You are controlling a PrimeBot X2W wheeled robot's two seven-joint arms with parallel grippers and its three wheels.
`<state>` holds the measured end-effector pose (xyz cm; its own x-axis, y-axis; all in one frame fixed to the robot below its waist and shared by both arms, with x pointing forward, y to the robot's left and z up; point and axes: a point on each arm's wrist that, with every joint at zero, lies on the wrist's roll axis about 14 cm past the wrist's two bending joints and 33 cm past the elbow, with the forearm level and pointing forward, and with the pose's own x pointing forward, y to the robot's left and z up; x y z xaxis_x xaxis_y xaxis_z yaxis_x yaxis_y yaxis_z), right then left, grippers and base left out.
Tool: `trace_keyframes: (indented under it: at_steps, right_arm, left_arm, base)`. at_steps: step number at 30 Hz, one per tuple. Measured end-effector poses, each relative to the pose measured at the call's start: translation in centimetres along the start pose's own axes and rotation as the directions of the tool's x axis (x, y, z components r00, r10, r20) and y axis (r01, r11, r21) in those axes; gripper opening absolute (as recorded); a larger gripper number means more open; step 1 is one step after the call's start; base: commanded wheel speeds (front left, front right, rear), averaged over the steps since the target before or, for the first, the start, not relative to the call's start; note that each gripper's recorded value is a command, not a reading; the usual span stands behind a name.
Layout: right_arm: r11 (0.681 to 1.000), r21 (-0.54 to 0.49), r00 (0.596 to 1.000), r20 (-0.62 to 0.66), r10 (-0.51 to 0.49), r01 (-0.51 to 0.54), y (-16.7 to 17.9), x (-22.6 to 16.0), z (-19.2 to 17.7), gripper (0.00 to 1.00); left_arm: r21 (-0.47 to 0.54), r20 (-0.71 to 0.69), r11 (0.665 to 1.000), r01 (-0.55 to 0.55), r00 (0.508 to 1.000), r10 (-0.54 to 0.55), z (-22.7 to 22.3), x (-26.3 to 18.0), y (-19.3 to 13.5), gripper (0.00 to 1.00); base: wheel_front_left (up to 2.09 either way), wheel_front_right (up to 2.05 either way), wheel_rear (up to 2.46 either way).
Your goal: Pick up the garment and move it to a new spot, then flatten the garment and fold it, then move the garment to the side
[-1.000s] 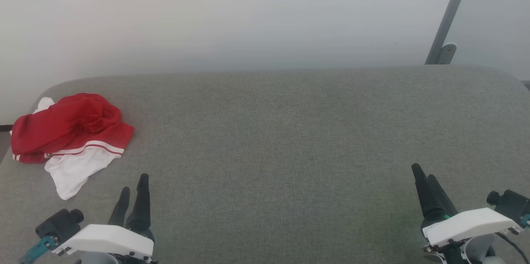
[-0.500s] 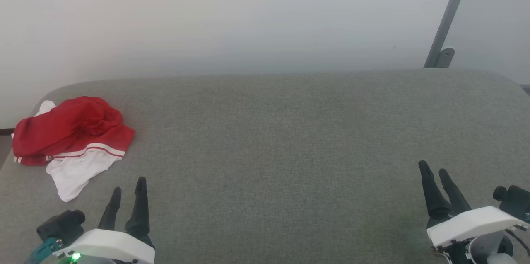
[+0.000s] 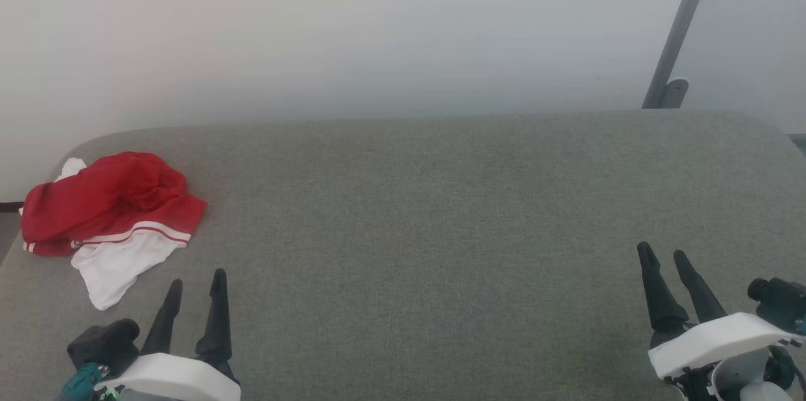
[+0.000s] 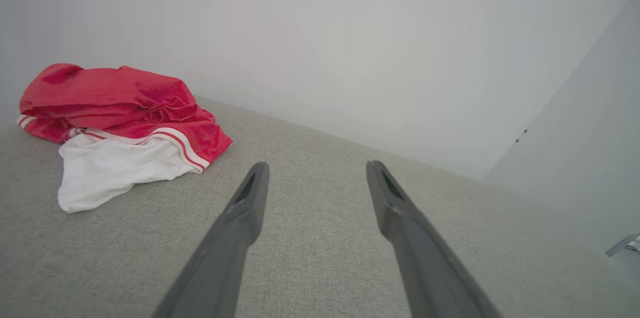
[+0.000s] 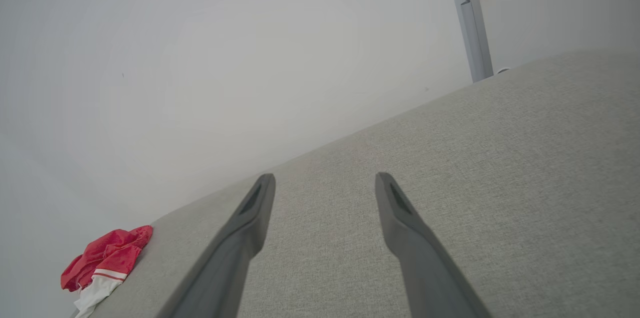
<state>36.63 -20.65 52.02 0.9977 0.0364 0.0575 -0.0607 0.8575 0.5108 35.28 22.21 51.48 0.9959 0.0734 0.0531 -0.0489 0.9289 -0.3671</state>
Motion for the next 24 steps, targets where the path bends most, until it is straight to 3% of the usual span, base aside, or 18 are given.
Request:
trace_keyframes:
  at_steps: [24]
  right_arm:
    - [0.980,-0.193,0.998,0.034,0.058,-0.050,1.0,-0.5,1.2,1.00]
  left_arm:
    - [0.210,0.059,0.976,0.059,0.996,-0.073,1.3,-0.7,-1.5,1.00]
  base:
    - [0.00,0.00,0.00]
